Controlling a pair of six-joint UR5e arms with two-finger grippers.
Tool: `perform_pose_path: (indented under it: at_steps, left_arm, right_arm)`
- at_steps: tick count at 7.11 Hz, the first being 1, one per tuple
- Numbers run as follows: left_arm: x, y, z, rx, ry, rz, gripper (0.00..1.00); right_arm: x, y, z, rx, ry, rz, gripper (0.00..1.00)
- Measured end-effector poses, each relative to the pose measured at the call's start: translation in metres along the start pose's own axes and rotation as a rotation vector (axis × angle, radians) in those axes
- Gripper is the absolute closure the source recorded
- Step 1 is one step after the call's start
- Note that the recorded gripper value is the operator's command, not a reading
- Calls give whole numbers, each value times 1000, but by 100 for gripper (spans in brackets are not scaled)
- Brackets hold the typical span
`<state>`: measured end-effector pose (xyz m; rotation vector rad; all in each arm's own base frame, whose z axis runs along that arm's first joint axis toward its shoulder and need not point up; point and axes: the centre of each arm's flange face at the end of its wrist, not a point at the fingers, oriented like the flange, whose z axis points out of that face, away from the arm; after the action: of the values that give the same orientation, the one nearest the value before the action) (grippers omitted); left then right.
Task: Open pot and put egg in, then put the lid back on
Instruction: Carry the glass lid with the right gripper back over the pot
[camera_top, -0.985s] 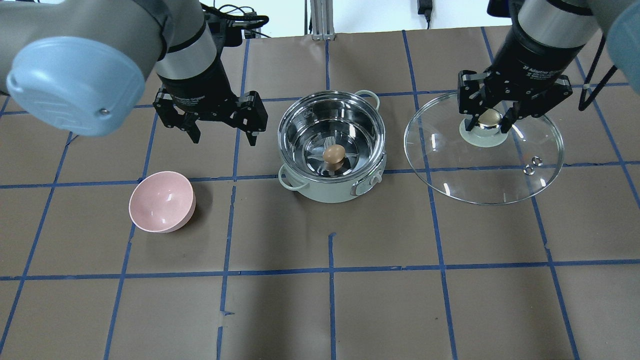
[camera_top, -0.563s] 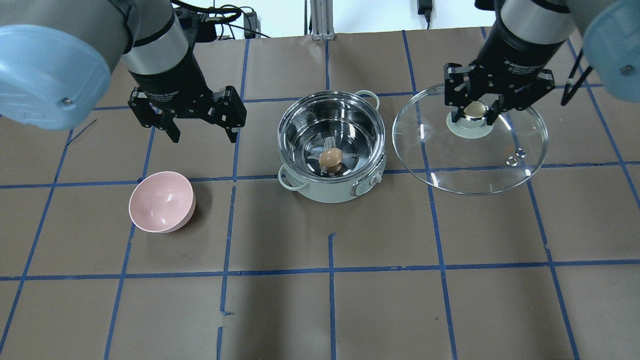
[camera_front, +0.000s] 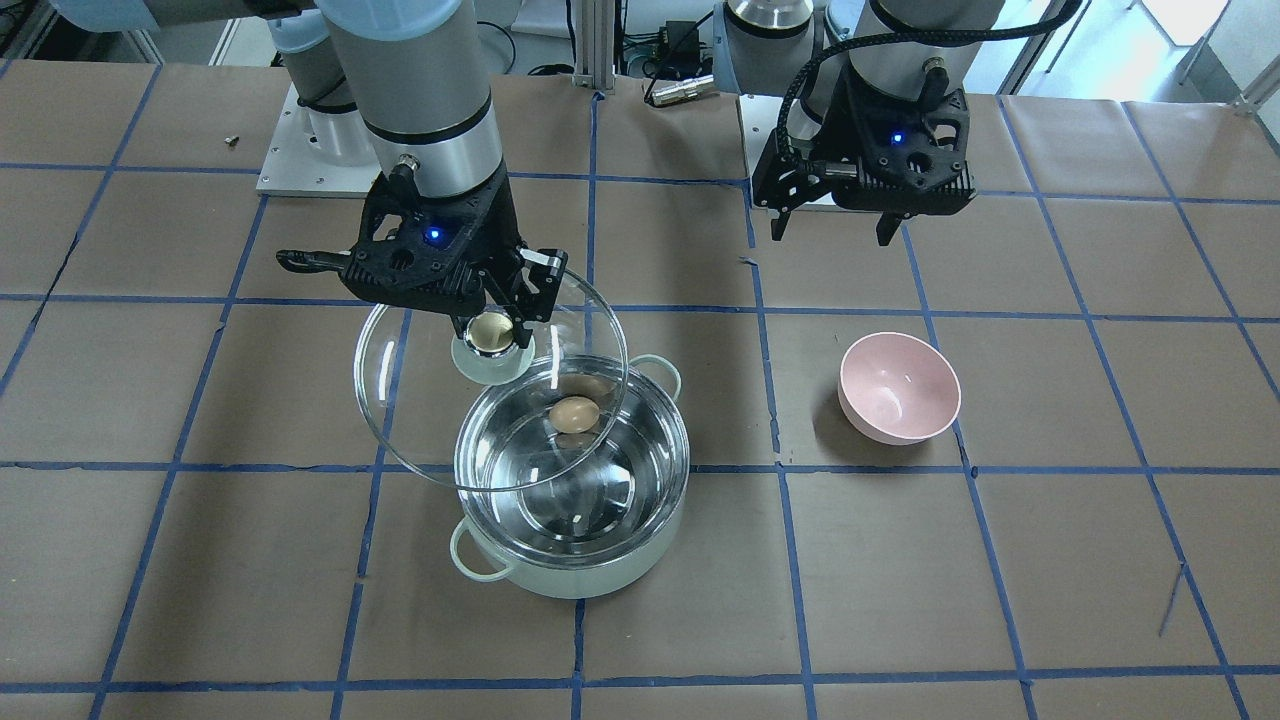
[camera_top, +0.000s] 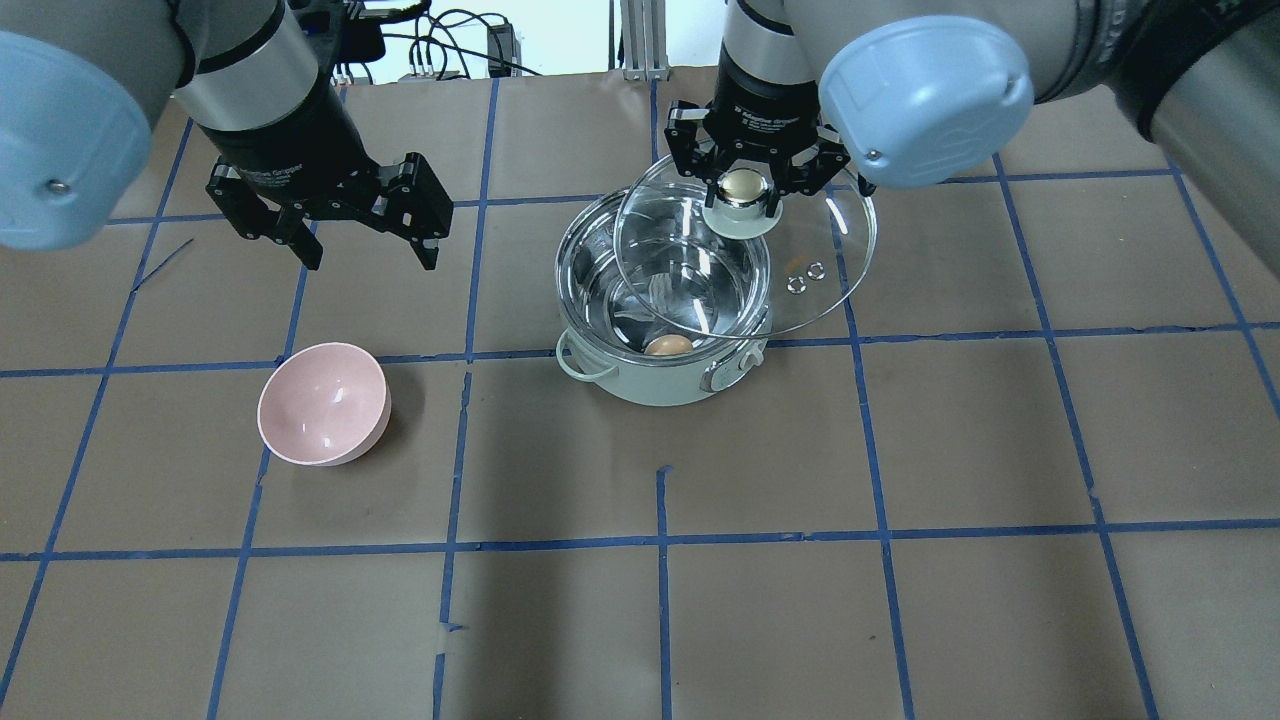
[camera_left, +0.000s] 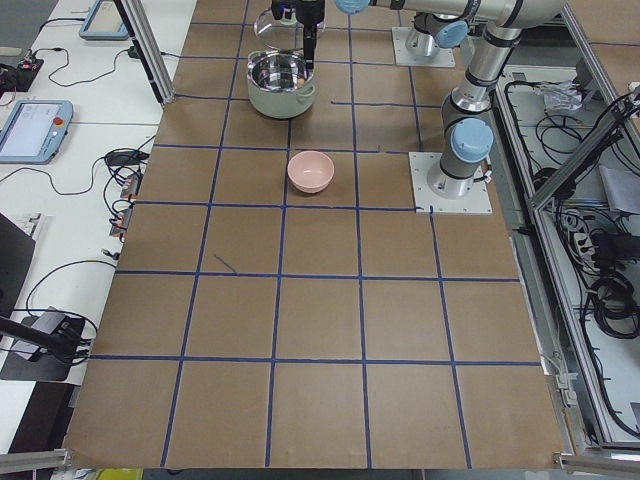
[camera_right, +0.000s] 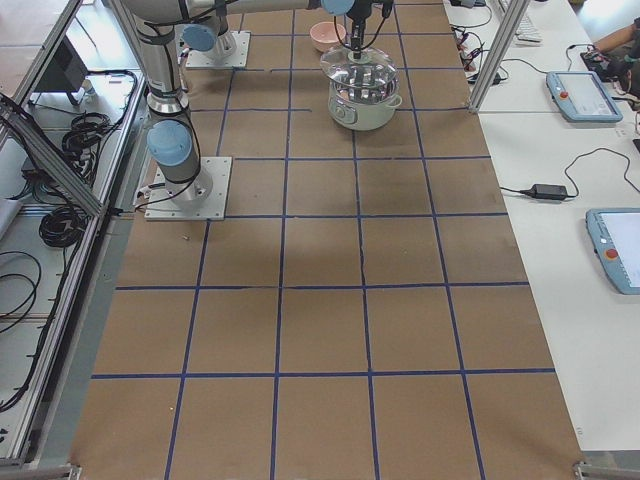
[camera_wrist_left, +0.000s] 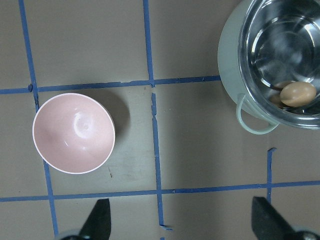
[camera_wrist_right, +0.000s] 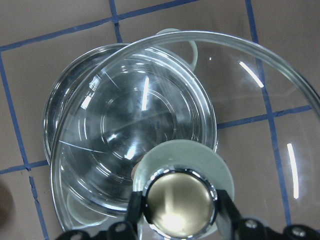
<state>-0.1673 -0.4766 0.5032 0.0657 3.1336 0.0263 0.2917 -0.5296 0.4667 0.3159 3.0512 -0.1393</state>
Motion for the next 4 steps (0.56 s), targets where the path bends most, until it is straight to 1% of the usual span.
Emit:
perform_pose_path:
  at_steps: [1,2,4]
  left_arm:
    - [0,0,-1,2,0,-1,0]
    - [0,1,-1,3,1,-2,0]
    - [-1,1,-2,4,2,-5,0]
  right_arm:
    - [-5,-1,4,1,-11,8,74]
    - [-11,-5,11,2,-33,16,75]
    - [-30,-10,38,0,-57,26,75]
